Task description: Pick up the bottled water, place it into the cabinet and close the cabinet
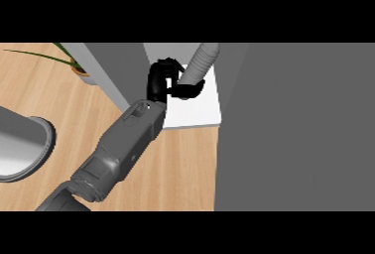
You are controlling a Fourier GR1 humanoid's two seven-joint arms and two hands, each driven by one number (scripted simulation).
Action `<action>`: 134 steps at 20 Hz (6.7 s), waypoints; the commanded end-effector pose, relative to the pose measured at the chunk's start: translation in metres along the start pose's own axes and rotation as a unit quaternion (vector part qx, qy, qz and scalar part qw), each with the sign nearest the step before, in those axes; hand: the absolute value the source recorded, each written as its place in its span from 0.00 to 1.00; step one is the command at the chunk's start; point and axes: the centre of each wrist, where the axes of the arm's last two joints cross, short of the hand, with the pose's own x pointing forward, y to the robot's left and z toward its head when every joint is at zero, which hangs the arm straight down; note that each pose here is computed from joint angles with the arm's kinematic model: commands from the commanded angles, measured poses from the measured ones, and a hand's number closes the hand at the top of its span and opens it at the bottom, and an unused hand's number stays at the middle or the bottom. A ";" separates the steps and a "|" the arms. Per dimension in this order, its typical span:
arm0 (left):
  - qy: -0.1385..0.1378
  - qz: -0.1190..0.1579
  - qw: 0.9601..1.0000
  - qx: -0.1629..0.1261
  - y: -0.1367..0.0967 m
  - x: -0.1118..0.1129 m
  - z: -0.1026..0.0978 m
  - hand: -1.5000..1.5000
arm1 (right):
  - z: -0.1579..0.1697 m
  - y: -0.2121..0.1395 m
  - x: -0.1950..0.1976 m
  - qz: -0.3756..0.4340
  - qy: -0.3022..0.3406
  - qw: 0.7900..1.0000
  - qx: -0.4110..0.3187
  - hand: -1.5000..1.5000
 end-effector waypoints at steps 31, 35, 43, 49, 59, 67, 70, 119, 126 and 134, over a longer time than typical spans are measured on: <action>-0.132 0.095 0.986 -0.033 0.007 0.042 -0.033 0.00 | 0.004 0.002 0.018 -0.046 -0.009 0.998 0.045 0.00; -0.135 0.103 0.984 -0.046 0.004 0.044 -0.032 0.00 | 0.004 0.006 0.027 -0.040 -0.014 0.999 0.028 0.00; -0.133 0.128 0.981 -0.063 -0.001 0.018 -0.011 0.00 | -0.001 0.013 0.020 -0.047 -0.003 0.999 0.009 0.00; -0.117 0.167 0.974 -0.104 -0.010 0.012 0.012 0.00 | 0.004 0.011 0.012 -0.037 -0.005 0.999 0.011 0.00; -0.135 0.267 0.935 -0.191 -0.010 0.000 0.084 0.00 | 0.005 0.007 0.014 -0.036 0.005 0.999 -0.004 0.00; -0.122 0.290 0.924 -0.219 0.022 -0.013 0.141 1.00 | 0.002 0.014 0.031 -0.012 0.014 0.998 0.066 0.00; -0.102 0.295 0.926 -0.215 0.026 -0.009 0.157 1.00 | -0.003 0.021 0.034 0.003 0.014 0.993 0.116 1.00; -0.111 0.315 0.924 -0.188 0.273 0.002 0.205 0.00 | -0.031 0.081 0.027 -0.120 0.005 0.901 0.418 1.00; -0.111 0.308 0.925 -0.194 0.283 0.002 0.201 0.00 | -0.043 0.073 0.024 -0.054 0.010 0.889 0.454 1.00; -0.117 0.298 0.925 -0.204 0.291 0.009 0.194 0.00 | -0.058 0.065 0.030 0.003 -0.025 0.872 0.489 1.00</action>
